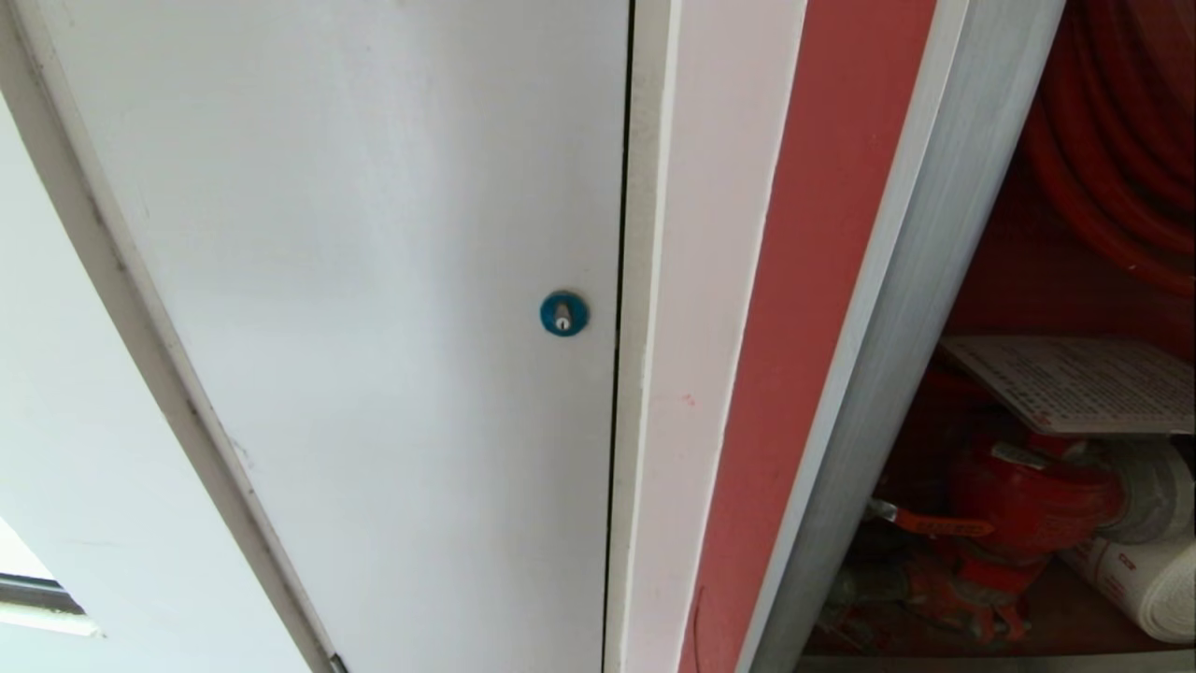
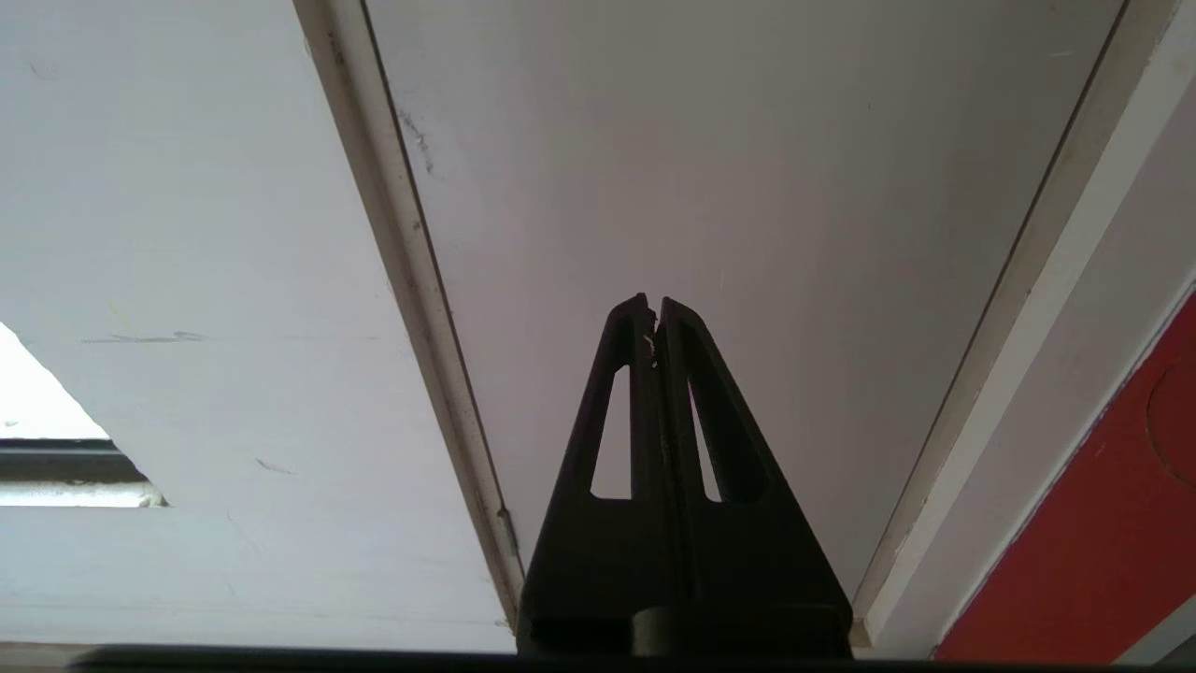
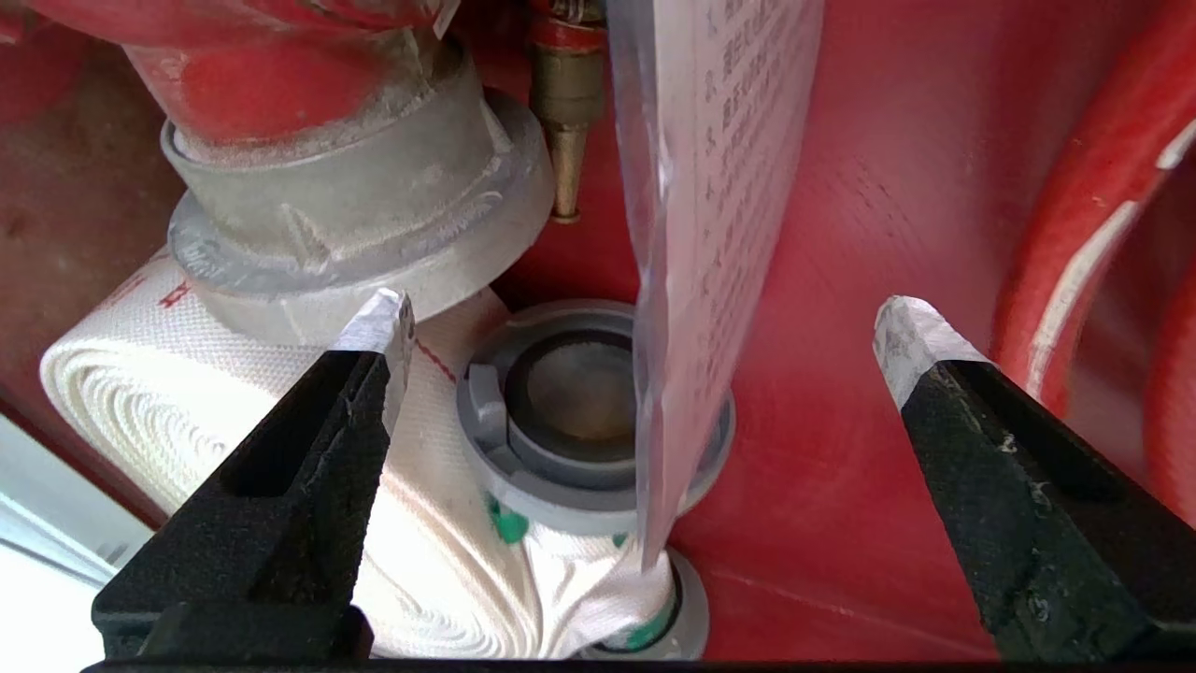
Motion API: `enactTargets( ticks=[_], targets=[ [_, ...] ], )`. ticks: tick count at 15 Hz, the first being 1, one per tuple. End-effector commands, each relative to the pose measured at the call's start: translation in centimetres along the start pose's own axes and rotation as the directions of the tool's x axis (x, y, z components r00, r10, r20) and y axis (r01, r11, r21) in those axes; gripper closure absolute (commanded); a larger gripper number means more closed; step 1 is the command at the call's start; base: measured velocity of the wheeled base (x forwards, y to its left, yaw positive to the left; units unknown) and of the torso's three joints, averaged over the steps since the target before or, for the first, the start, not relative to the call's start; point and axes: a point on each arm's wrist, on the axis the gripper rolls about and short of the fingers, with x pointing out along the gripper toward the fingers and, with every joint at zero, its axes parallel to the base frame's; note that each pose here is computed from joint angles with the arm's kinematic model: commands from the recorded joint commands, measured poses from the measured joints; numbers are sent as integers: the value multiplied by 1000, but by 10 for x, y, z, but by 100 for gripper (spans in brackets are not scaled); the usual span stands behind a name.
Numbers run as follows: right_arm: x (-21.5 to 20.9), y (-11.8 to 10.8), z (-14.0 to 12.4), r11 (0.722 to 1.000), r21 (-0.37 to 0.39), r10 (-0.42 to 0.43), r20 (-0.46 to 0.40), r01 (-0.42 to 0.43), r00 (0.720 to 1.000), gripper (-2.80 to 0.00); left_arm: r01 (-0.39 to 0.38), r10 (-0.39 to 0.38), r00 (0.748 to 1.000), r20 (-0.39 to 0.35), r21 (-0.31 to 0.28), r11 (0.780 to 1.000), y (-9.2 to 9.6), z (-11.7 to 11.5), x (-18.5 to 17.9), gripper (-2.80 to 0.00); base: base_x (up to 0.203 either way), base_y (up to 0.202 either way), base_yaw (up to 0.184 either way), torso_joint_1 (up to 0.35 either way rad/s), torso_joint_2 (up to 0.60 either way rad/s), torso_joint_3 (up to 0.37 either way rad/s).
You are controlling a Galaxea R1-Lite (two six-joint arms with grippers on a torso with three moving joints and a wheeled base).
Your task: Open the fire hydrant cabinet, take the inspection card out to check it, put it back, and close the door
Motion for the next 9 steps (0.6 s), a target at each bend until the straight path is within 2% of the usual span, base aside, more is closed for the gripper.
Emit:
enactTargets(
  ticks=[1, 3, 4, 9],
  targets=[
    [8, -3, -4, 1000, -2, 11, 8, -11, 1000, -280, 0, 0, 1000, -11, 0, 1000, 0, -3, 1, 0, 0, 0, 0, 0, 0, 0],
    [10, -4, -5, 1000, 6, 11, 9, -11, 1000, -280, -1, 1, 1000, -11, 0, 1000, 0, -3, 1, 0, 0, 0, 0, 0, 0, 0],
    [10, -5, -5, 1000, 6, 10, 12, -10, 1000, 0, 0, 0, 1000, -12, 0, 1000, 0, -3, 1, 0, 0, 0, 0, 0, 0, 0],
    [12, -6, 6, 1000, 17, 7, 68, -8, 998, 0, -1, 1, 1000, -12, 0, 1000, 0, -3, 1, 0, 0, 0, 0, 0, 0, 0]
  ],
)
